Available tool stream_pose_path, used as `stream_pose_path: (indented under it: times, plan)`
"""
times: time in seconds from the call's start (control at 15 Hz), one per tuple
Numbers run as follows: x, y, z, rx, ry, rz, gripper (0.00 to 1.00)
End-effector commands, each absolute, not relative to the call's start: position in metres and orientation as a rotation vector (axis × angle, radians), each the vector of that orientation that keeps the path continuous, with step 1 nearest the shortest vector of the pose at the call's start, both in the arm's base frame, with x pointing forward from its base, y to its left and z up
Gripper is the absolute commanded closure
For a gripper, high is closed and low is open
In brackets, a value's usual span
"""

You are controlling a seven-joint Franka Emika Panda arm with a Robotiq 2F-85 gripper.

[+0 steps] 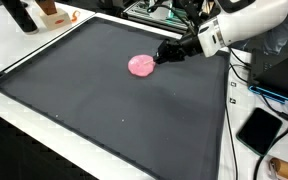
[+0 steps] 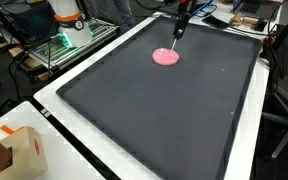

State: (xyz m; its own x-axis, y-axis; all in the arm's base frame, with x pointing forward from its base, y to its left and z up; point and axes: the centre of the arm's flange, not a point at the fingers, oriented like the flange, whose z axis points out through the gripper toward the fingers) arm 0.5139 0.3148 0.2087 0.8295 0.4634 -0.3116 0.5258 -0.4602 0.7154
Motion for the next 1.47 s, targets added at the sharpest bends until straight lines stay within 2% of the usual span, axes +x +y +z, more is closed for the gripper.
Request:
stream_pose_path:
  times: [0.0, 0.73, 1.4]
  plan:
    - [0.516, 0.317, 0.209, 2.116, 0.707, -0.115, 0.97]
    - [0.543, 0.293, 0.247, 2.241, 0.678, -0.220, 0.97]
    - [0.565, 0.240, 0.319, 2.538, 0.706, -0.379, 0.97]
